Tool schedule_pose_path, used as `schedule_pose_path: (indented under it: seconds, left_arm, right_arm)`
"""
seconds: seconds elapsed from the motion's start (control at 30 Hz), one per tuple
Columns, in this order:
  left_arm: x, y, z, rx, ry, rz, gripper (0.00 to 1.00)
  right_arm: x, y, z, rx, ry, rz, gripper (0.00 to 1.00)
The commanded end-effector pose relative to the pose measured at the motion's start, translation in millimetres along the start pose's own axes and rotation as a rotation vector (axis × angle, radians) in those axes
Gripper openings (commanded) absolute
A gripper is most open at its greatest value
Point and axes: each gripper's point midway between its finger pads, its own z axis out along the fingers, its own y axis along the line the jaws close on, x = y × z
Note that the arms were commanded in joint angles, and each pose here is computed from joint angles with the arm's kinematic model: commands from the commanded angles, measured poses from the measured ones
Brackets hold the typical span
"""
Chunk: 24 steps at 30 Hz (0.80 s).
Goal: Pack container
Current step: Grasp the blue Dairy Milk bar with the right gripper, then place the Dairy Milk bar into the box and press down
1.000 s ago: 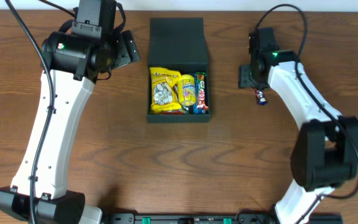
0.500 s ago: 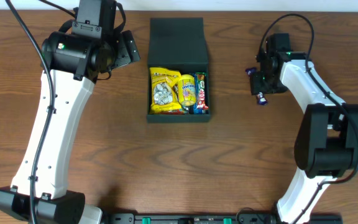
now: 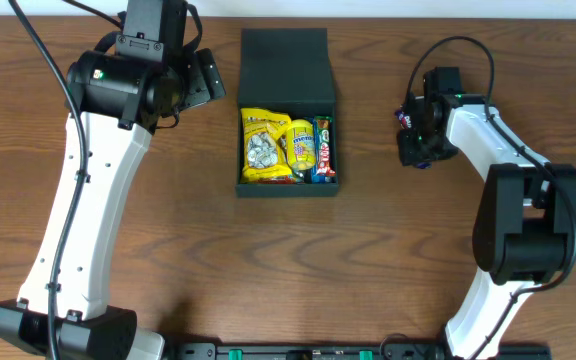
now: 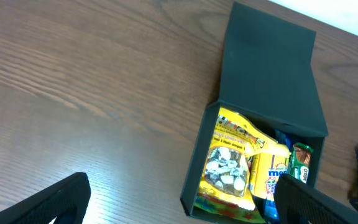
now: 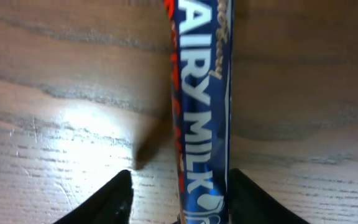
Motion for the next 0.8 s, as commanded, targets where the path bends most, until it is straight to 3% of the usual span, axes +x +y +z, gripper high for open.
schedule_pose_path:
  seconds: [0.0, 0.3, 0.47, 0.63, 0.77]
  left_arm:
    - [-2.0, 1.1, -10.1, 0.014, -0.020, -0.002, 0.95]
    - [-2.6, 1.0, -10.1, 0.014, -0.023, -0.003, 0.95]
    - [-3.1, 0.8, -10.1, 0.015, -0.025, -0.003, 0.95]
    - [-8.7, 9.2, -17.5, -0.022, -0.064, -0.006, 0.95]
    - [-19.2, 26.3, -41.1, -0.043, -0.137, -0.040, 0.95]
  right_arm:
    - [7.0, -0.6, 8.6, -0.009, 0.018, -0.001, 0.46]
    - [12.7, 0.0, 14.9, -0.009, 0.022, 0.019, 0.31]
    - [3.5, 1.3, 3.3, -0.015, 0.007, 0.034, 0.16]
    - [-46.0, 20.9, -70.0, -0.060, -0.133, -0.008, 0.09]
    - [-70.2, 79.1, -142.6, -0.156, -0.288, -0.264, 0.05]
